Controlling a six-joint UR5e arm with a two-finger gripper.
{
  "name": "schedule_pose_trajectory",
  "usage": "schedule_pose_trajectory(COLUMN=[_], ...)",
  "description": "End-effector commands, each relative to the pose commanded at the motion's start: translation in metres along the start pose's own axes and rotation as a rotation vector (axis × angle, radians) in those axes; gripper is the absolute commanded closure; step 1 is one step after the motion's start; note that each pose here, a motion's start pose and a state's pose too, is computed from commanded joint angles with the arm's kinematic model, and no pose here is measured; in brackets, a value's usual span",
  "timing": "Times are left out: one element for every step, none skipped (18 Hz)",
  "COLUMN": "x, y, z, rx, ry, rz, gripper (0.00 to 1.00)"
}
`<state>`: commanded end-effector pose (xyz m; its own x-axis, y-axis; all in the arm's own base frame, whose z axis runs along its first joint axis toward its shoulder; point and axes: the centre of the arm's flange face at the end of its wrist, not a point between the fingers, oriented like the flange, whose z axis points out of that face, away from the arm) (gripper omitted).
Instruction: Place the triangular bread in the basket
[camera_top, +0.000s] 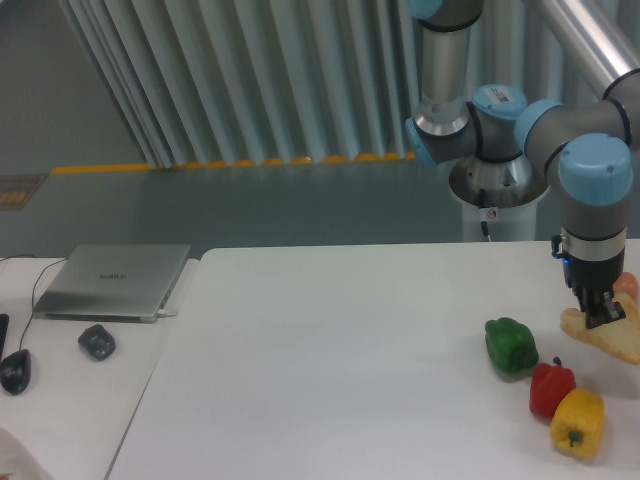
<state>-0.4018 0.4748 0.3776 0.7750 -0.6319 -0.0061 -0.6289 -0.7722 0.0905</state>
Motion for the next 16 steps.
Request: schedule_pose_trajectory(x=[-0.004,-0.008,-0.017,-0.027,-0.031,-0.033,-0.034,-0.034,-0.034,-0.038,-0.04,-0.042,-0.044,-0.048,-0.051,-0.05], y=[0.008,0.018,0.028,0.047,0.065,0.085,0.098,0.107,0.114,0.116,0.117,0.12,0.125,0.132,0.135,0.144], z=[-0.006,-0.019,-0.031,-0.044,-0.05,-0.05,-0.049,-0.047,-0.045,-0.046,-0.045,-0.045,-0.042,-0.037,-0.036,-0.036], rx=[0.0,-0.003,-0.013,-0.029,-0.034,-0.03,-0.03,-0.034,-0.037,-0.04,-0.043,-0.046,-0.048,-0.06,-0.068,-0.082], ry=[-0.014,-0.048,-0.104,-0.162,-0.193,-0.206,-0.207,-0.203,-0.203,-0.215,-0.228,-0.243,-0.25,-0.259,-0.276,-0.283], rz=[-0.015,-0.036,-0.045,-0.075,-0.099,-0.124,-0.118,-0.088,-0.084,-0.089,-0.092,-0.094,-0.106,-0.112,-0.12,-0.121], gripper=[0.98,0.98,0.99,1.0,1.0,1.0,1.0,1.0,1.0,1.0,1.0,1.0,1.0,1.0,1.0,1.0])
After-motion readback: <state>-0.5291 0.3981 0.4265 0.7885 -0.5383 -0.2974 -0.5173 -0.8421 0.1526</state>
